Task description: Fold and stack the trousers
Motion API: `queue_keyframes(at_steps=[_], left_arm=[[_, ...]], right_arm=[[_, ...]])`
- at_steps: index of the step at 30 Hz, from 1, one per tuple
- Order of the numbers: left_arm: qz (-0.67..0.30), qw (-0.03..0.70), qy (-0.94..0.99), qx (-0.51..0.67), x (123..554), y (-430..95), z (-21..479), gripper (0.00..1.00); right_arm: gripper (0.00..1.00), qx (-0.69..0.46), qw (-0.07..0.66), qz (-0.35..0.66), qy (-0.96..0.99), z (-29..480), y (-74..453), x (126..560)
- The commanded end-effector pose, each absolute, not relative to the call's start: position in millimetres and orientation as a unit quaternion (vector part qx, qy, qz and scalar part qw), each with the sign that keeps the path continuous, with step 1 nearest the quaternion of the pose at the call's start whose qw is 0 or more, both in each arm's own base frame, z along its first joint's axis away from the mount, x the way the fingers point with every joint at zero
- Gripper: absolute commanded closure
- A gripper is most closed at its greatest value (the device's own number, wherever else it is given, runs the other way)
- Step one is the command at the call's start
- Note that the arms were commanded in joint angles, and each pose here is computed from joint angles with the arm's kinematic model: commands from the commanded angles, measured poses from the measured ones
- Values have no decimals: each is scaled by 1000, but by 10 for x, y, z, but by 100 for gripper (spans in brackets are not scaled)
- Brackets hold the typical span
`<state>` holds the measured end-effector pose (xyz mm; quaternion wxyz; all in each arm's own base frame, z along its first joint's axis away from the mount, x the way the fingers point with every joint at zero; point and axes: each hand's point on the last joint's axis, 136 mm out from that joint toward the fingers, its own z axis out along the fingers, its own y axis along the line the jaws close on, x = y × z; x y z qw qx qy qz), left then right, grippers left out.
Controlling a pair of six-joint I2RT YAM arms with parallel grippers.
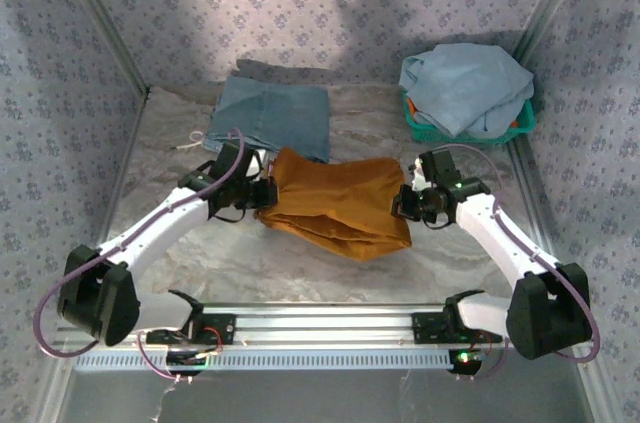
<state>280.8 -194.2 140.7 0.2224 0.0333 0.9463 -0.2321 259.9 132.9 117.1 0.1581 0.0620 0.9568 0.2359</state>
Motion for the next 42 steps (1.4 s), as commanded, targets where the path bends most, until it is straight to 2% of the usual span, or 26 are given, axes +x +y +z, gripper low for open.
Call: queue_keyframes(at_steps=[1, 6, 7, 9, 12, 13, 15, 22, 26, 30, 34, 36, 38, 41, 42], left_arm=[[-227, 232, 945, 38, 2788, -1918, 1520, 100], [-221, 177, 959, 28, 2624, -1964, 1065, 99], [-221, 163, 961, 27, 2563, -1989, 952, 90], [-215, 139, 966, 29, 2447, -2025, 774, 65], [-198, 117, 973, 24, 2336, -1994, 569, 36], [-191, 115, 975, 23, 2323, -1969, 520, 28], [-176, 119, 977, 20, 2363, -1908, 475, 19], [-232, 139, 963, 21, 2859, -2033, 579, 13], [-239, 89, 966, 42, 2925, -2152, 352, 11], [-216, 34, 976, 21, 2753, -2066, -14, 17], [-213, 2, 977, 23, 2453, -2184, -175, 31], [-194, -6, 980, 46, 2321, -2299, -229, 47], [-200, -8, 979, 45, 2261, -2406, -290, 70], [-218, 3, 975, 30, 2281, -2445, -345, 96], [-227, 10, 974, 27, 2297, -2470, -326, 100]], right_arm=[[100, 67, 168, 219, 959, 1257, 1271, 2598], [100, 76, 127, 188, 971, 909, 1185, 2483], [100, 77, 120, 180, 973, 830, 1154, 2451], [100, 81, 105, 172, 976, 720, 1124, 2399], [100, 82, 92, 166, 978, 593, 1105, 2354], [100, 81, 88, 164, 979, 562, 1104, 2346], [100, 81, 85, 162, 980, 513, 1102, 2346], [100, 77, 72, 156, 982, 417, 1101, 2341], [100, 76, 73, 154, 982, 418, 1095, 2347], [100, 76, 77, 154, 982, 450, 1091, 2351], [100, 77, 80, 157, 981, 474, 1090, 2341], [100, 77, 80, 156, 982, 473, 1088, 2343], [100, 76, 81, 156, 982, 473, 1088, 2357], [100, 76, 81, 156, 981, 484, 1085, 2371], [100, 77, 82, 157, 981, 489, 1081, 2377]])
